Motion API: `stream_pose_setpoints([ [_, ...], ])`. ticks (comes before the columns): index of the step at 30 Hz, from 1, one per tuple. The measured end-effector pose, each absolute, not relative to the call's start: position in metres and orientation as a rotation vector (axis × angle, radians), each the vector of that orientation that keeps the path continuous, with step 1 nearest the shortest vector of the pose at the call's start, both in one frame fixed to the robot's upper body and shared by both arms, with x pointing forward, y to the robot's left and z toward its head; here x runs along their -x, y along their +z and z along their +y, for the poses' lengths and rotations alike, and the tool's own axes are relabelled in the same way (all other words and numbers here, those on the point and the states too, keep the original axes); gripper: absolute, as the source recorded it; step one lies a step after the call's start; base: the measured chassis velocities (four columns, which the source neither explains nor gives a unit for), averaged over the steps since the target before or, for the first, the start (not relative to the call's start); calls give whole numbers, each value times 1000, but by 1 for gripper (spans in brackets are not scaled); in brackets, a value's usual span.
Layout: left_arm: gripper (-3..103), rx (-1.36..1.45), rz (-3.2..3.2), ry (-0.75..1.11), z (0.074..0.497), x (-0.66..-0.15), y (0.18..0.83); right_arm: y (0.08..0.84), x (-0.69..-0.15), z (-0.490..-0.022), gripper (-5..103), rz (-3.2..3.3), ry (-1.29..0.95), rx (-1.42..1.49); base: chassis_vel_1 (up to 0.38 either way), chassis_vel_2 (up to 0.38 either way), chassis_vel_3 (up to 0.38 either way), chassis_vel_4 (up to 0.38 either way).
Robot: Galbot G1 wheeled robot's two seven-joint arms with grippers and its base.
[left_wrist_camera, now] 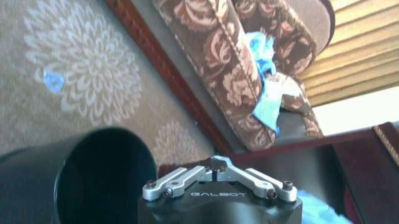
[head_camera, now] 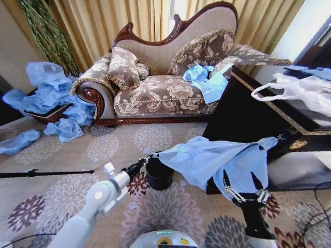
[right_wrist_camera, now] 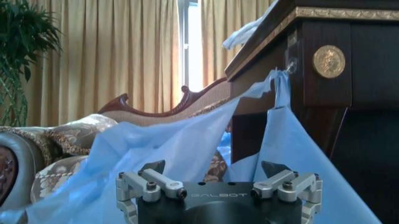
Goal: Place a garbage bag over the trash bin.
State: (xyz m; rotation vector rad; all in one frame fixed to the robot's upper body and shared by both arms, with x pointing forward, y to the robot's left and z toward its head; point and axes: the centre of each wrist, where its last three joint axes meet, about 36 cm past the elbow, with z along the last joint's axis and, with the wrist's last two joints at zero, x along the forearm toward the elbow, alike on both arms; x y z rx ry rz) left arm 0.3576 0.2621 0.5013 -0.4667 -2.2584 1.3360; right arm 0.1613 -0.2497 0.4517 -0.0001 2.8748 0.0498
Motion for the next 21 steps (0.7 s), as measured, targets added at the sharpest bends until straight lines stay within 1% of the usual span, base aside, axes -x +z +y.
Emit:
stream_pose_setpoints([
  [3,0,451,-2303,1337,284,-365,518,446,-161,-246,100,2885,61,20,0,0,0,0],
  [7,0,432,-2326,1337,298,-372,524,444,-163,-245,100,2885,64,29,0,0,0,0],
  [10,0,431,-2327,1340,298,-373,525,444,-163,-245,100,2886,64,30,0,0,0,0],
  [16,0,453,-2297,1337,286,-371,520,441,-162,-247,100,2892,61,31,0,0,0,0],
  [21,0,563,-2279,1209,257,-360,512,441,-162,-249,100,2893,60,27,0,0,0,0],
])
